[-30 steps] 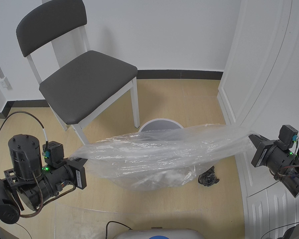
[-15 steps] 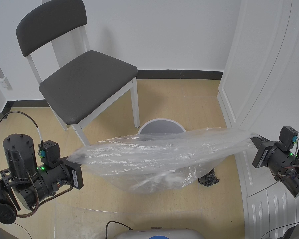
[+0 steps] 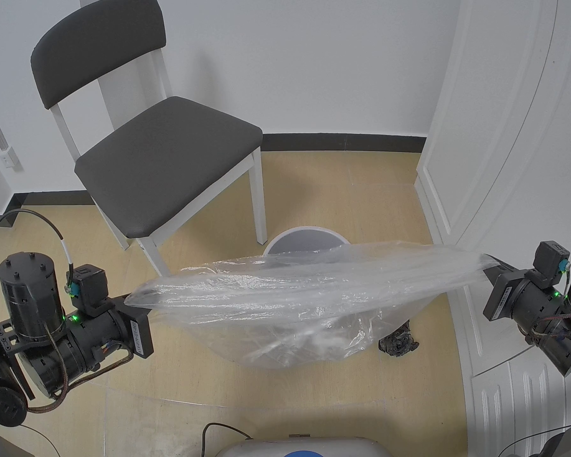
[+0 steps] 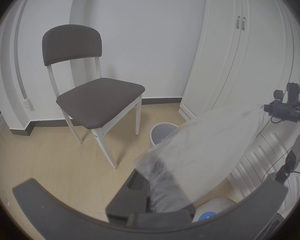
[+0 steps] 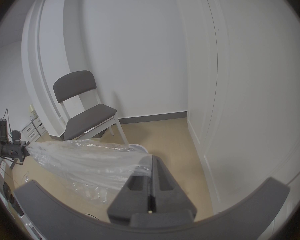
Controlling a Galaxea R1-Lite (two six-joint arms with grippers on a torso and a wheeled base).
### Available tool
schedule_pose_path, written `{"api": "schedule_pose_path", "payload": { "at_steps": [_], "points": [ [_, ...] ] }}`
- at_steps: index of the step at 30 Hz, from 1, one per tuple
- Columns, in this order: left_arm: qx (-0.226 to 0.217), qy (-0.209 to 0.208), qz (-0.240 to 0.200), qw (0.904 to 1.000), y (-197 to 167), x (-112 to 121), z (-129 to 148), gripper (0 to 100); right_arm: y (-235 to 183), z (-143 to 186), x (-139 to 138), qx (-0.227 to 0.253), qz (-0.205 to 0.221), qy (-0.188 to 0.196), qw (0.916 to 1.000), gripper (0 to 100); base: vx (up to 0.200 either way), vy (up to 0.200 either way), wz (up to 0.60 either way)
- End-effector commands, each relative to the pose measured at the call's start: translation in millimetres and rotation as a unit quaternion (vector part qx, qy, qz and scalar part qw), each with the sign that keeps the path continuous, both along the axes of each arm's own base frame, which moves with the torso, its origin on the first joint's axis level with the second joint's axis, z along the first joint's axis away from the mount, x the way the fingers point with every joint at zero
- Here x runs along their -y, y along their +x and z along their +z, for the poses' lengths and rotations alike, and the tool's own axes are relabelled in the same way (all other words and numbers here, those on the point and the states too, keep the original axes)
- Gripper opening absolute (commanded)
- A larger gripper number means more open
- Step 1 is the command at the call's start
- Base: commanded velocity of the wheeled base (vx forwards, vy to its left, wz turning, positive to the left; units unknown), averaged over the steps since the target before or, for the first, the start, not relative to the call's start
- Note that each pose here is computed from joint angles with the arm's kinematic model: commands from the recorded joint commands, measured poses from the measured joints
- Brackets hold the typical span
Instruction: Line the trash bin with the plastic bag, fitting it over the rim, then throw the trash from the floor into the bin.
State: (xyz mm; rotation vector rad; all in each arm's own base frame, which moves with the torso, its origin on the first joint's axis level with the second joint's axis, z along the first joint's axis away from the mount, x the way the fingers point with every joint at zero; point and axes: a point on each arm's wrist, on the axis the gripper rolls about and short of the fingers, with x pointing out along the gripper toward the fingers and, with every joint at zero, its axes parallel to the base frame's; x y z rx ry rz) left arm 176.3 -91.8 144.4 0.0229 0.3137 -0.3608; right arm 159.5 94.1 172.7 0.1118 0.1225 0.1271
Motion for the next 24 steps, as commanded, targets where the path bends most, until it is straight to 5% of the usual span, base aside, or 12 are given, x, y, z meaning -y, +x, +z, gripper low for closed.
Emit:
{"api": "schedule_pose_path", "payload": {
  "at_steps": [1, 24],
  "points": [
    [0.002, -0.002, 0.001, 1.0000, -0.1, -1.6, 1.2, 0, 0.4, -1.4, 2.0, -0.002, -0.003, -0.003, 1.0000, 0, 0.000, 0.000, 0.00],
    [0.004, -0.007, -0.003, 1.0000, 2.6, 0.7, 2.9, 0, 1.2, -0.6, -2.0, -0.001, 0.006, -0.002, 1.0000, 0, 0.000, 0.000, 0.00]
  ]
}}
